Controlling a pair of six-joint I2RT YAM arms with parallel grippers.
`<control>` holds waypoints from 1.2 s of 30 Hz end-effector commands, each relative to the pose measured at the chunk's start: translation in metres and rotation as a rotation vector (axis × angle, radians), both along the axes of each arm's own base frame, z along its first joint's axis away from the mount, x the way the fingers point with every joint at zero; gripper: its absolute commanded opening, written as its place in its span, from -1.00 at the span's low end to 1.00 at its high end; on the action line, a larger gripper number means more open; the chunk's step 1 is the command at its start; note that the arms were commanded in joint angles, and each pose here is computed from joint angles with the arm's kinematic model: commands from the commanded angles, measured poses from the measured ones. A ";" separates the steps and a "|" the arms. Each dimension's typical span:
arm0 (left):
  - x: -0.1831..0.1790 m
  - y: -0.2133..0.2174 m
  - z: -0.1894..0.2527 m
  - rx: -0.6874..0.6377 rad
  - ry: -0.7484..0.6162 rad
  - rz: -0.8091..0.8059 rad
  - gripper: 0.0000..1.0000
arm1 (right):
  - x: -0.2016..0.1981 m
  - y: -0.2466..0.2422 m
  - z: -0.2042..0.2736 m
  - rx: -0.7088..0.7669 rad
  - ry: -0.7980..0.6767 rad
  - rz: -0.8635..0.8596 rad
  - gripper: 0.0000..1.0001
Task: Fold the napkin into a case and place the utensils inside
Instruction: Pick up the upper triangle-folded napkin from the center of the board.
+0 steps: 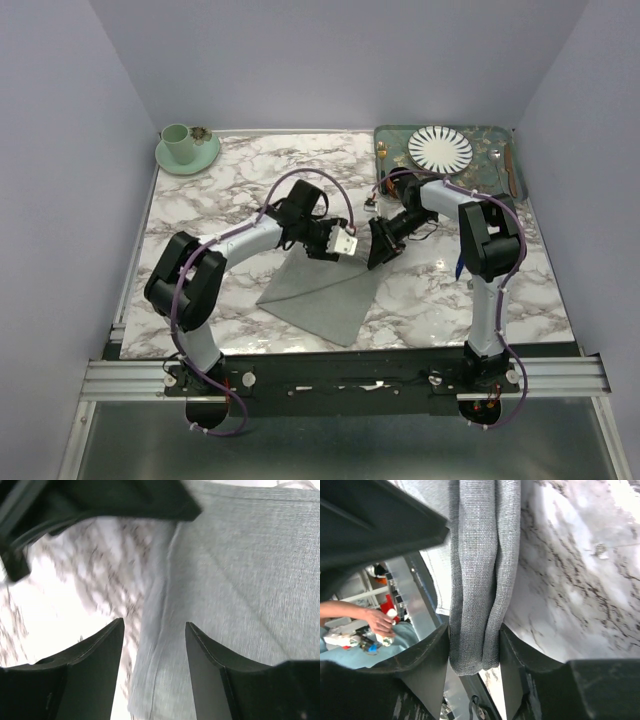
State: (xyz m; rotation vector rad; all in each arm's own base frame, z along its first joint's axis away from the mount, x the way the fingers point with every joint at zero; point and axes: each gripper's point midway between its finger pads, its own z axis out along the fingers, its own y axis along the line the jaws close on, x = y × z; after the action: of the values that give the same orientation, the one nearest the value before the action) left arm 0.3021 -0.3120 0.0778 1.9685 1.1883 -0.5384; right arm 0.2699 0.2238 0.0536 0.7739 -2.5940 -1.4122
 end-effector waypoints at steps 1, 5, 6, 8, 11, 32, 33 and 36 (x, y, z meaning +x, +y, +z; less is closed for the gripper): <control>0.009 0.027 0.015 0.019 0.280 0.168 0.26 | 0.009 -0.004 -0.014 -0.056 -0.055 0.014 -0.25; 0.053 0.048 0.028 0.007 0.499 0.378 0.24 | 0.017 -0.007 -0.023 -0.078 -0.098 0.039 -0.66; 0.062 0.064 0.025 0.008 0.564 0.451 0.23 | 0.018 -0.008 -0.028 -0.091 -0.097 0.045 -0.76; 0.080 0.073 0.017 0.008 0.655 0.559 0.24 | 0.021 -0.011 -0.031 -0.109 -0.115 0.065 -0.98; 0.096 0.086 0.002 0.023 0.749 0.674 0.24 | 0.023 -0.013 -0.036 -0.140 -0.133 0.083 -0.99; 0.064 0.083 -0.049 0.095 1.143 0.748 0.22 | 0.033 -0.020 -0.042 -0.316 -0.379 0.237 -0.99; 0.063 0.083 -0.049 0.097 1.148 0.751 0.20 | 0.034 -0.020 -0.042 -0.317 -0.395 0.242 -0.99; 0.059 0.084 -0.051 0.101 1.177 0.761 0.17 | 0.036 -0.021 -0.040 -0.324 -0.448 0.269 -0.99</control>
State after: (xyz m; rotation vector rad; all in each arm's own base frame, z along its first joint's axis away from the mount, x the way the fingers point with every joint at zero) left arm 0.3819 -0.2306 0.0418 1.0581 2.4119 -1.1808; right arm 0.2894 0.2106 0.0177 1.2187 -2.7245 -0.9332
